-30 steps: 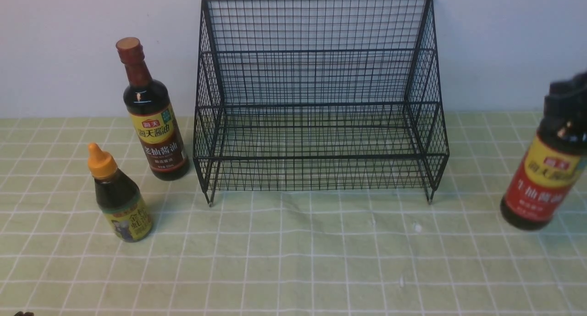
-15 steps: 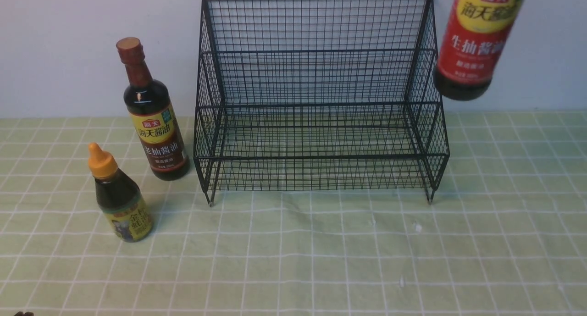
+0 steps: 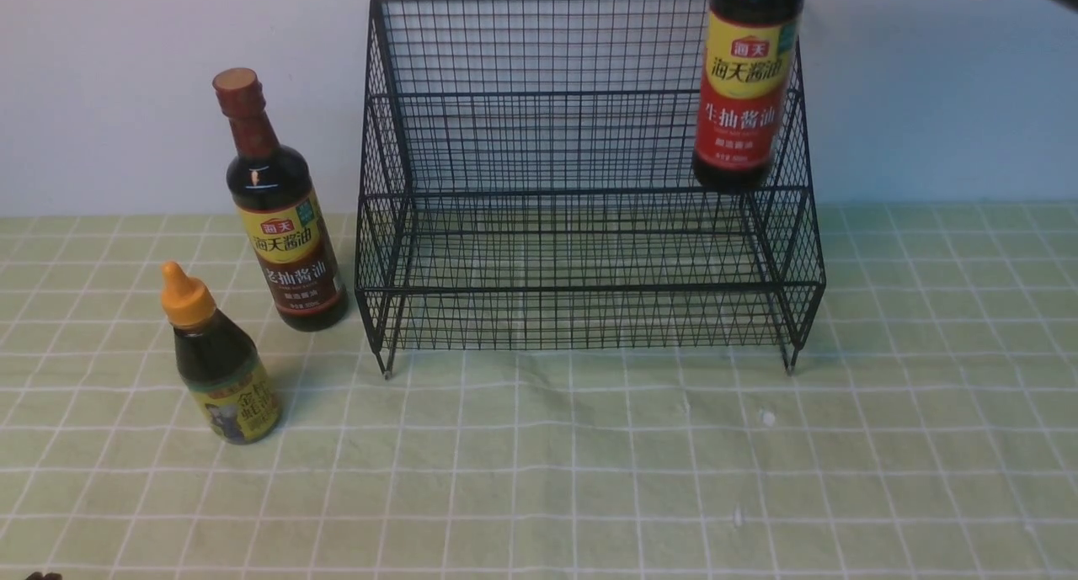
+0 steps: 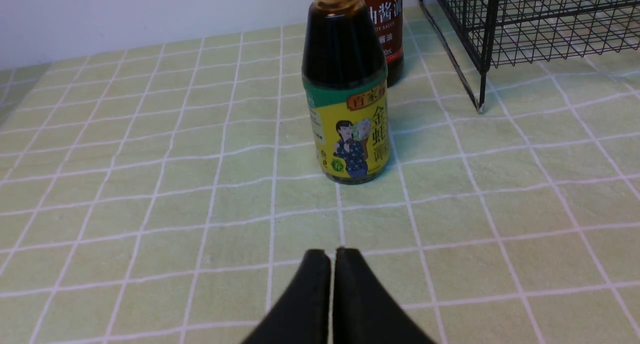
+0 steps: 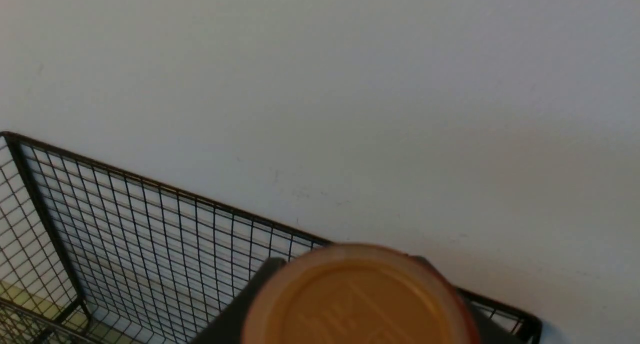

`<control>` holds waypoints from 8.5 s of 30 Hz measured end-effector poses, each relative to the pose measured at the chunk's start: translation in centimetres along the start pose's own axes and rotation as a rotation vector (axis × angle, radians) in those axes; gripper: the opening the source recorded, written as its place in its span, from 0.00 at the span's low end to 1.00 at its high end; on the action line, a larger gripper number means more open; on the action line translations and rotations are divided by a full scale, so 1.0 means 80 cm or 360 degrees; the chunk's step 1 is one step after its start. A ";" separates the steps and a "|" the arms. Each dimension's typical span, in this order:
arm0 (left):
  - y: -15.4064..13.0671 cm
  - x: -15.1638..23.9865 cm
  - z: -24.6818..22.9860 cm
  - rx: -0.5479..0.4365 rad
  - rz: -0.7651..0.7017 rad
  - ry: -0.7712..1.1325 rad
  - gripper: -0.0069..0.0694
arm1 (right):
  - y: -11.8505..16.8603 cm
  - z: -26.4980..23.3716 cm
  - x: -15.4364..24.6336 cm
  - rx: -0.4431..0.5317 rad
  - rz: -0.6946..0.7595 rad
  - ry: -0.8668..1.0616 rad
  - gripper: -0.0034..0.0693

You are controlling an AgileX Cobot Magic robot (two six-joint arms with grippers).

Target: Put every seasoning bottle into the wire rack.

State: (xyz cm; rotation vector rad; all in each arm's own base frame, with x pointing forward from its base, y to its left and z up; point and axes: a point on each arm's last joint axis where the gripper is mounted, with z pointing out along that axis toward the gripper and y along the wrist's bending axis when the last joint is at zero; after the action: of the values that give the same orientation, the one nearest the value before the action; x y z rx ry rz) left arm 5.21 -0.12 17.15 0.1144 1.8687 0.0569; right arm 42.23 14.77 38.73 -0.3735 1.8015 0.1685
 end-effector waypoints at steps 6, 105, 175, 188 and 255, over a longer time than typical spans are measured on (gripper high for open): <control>0.000 0.000 0.000 0.0000 0.0000 0.0000 0.08 | 0.003 0.026 0.032 -0.0006 0.0073 0.0161 0.42; 0.000 0.000 0.000 -0.0001 0.0001 0.0000 0.08 | 0.002 -0.410 0.379 0.0504 0.0427 -0.0116 0.03; 0.001 -0.097 0.259 0.0148 -0.0299 -0.0058 0.44 | 0.002 -0.410 0.379 0.0505 0.0404 -0.0111 0.03; 0.008 -0.201 0.182 0.0192 -0.0272 -0.0426 0.44 | 0.002 -0.410 0.379 0.0505 0.0402 -0.0111 0.03; 0.014 -0.302 0.274 0.0203 -0.0179 -0.0179 0.73 | 0.002 -0.410 0.379 0.0505 0.0402 -0.0111 0.03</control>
State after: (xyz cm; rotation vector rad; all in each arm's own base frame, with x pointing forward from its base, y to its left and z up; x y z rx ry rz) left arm 33.28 -2.05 33.72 0.0982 1.7627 -0.1434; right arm 5.46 -0.11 18.15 0.0847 1.7667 0.0680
